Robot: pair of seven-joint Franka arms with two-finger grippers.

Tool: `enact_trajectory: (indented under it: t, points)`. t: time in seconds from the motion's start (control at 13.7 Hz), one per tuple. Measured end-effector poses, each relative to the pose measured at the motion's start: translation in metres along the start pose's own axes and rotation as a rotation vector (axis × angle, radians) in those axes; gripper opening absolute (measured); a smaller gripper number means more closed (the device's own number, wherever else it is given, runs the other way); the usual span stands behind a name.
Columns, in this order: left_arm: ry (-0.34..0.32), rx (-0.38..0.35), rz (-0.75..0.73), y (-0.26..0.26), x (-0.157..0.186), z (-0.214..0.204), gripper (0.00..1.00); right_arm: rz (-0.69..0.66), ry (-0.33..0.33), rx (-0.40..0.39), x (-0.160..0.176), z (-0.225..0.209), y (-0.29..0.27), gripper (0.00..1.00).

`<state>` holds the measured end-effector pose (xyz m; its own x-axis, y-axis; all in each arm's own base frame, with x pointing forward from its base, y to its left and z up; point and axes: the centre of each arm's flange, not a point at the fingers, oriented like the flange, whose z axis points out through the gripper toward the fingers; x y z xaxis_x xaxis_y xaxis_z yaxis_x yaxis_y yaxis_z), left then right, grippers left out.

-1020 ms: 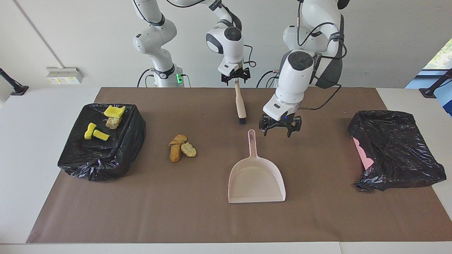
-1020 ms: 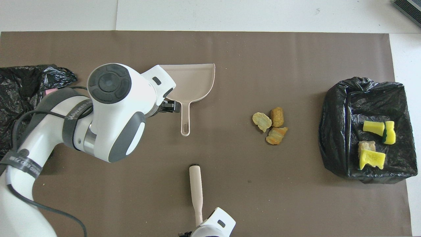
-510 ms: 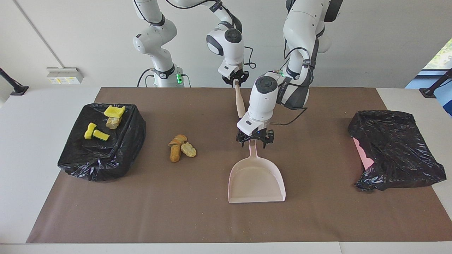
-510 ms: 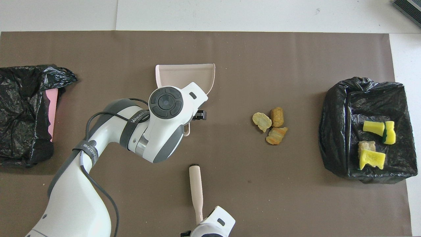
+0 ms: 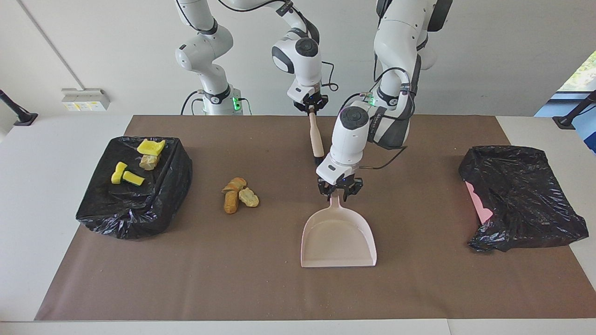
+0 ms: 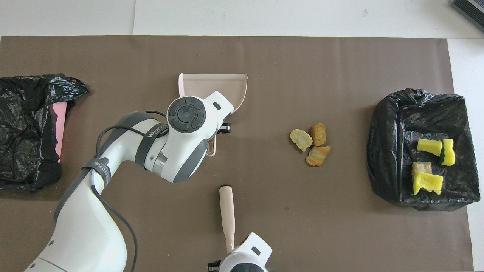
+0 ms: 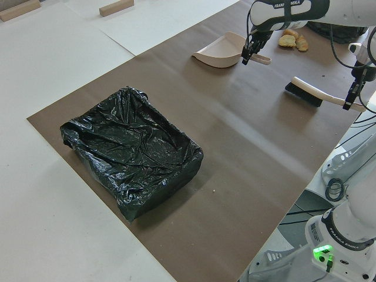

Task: Sweep and dump trash in bin
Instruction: 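Grasp the brush with the right gripper while the left gripper moves the dustpan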

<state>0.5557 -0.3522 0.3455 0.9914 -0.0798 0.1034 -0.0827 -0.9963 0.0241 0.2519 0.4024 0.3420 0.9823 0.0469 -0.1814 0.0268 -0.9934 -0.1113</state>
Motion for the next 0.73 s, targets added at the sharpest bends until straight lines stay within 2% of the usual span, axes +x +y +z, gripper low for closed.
enact_trajectory:
  t: [0.07,0.22,0.36,0.51,0.73]
  points:
    - [0.001,0.0,0.001,0.0,0.0,-0.001,0.31,0.02,-0.001,-0.006,0.008,-0.01,0.009,0.26]
    - [0.006,0.006,0.009,0.0,0.0,-0.002,0.31,0.045,-0.007,-0.018,0.024,-0.035,0.035,0.26]
    - [0.026,0.057,0.074,-0.003,0.0,-0.011,0.31,0.049,-0.01,-0.031,0.041,-0.068,0.071,0.26]
    - [-0.022,0.111,0.244,-0.011,-0.007,-0.032,0.31,0.054,0.001,-0.057,0.064,-0.102,0.127,0.26]
    - [-0.111,0.135,0.551,-0.021,-0.02,-0.054,0.31,0.067,0.035,-0.112,0.1,-0.138,0.226,0.26]
